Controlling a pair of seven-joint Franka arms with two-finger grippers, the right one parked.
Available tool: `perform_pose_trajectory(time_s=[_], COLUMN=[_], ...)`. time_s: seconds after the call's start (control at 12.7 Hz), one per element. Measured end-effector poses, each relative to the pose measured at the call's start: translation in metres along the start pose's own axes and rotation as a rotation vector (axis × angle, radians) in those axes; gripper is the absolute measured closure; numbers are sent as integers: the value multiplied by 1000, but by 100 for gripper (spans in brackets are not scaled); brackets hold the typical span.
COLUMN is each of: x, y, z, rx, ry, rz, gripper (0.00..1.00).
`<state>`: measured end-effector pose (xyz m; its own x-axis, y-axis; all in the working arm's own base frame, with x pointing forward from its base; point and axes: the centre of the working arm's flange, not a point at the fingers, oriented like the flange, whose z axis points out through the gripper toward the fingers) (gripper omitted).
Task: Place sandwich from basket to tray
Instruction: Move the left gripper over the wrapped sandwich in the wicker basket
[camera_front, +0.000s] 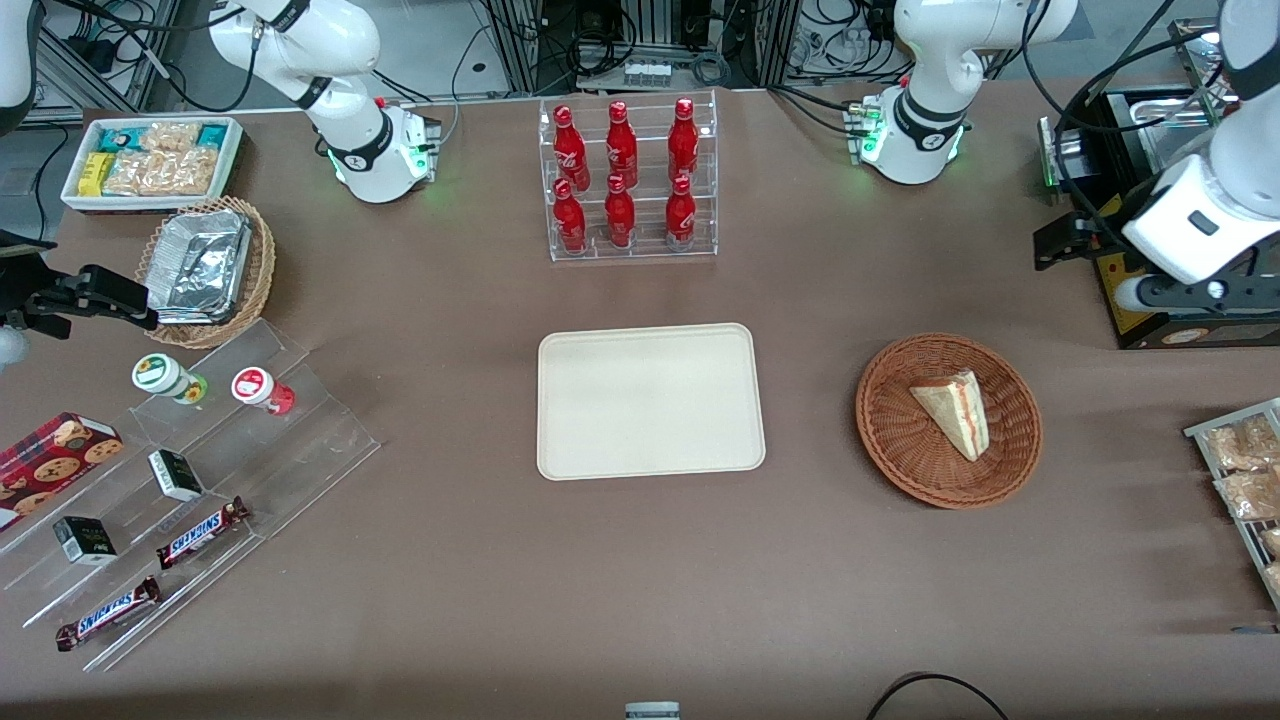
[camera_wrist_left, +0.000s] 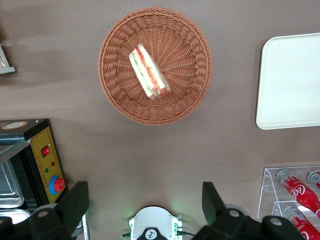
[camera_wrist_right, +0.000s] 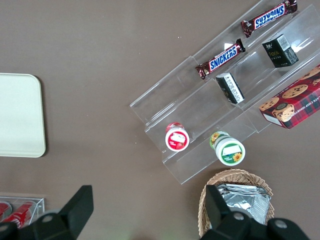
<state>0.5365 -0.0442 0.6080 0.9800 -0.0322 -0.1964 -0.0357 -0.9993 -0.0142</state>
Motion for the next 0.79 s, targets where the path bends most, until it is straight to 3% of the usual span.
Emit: perform_pose_trajectory(time_s=[0.39, 0.79], x=[11, 40], y=[1, 15], z=[18, 96], rx=[-1, -1], ry=[2, 65], rz=[1, 24], gripper=[0, 0])
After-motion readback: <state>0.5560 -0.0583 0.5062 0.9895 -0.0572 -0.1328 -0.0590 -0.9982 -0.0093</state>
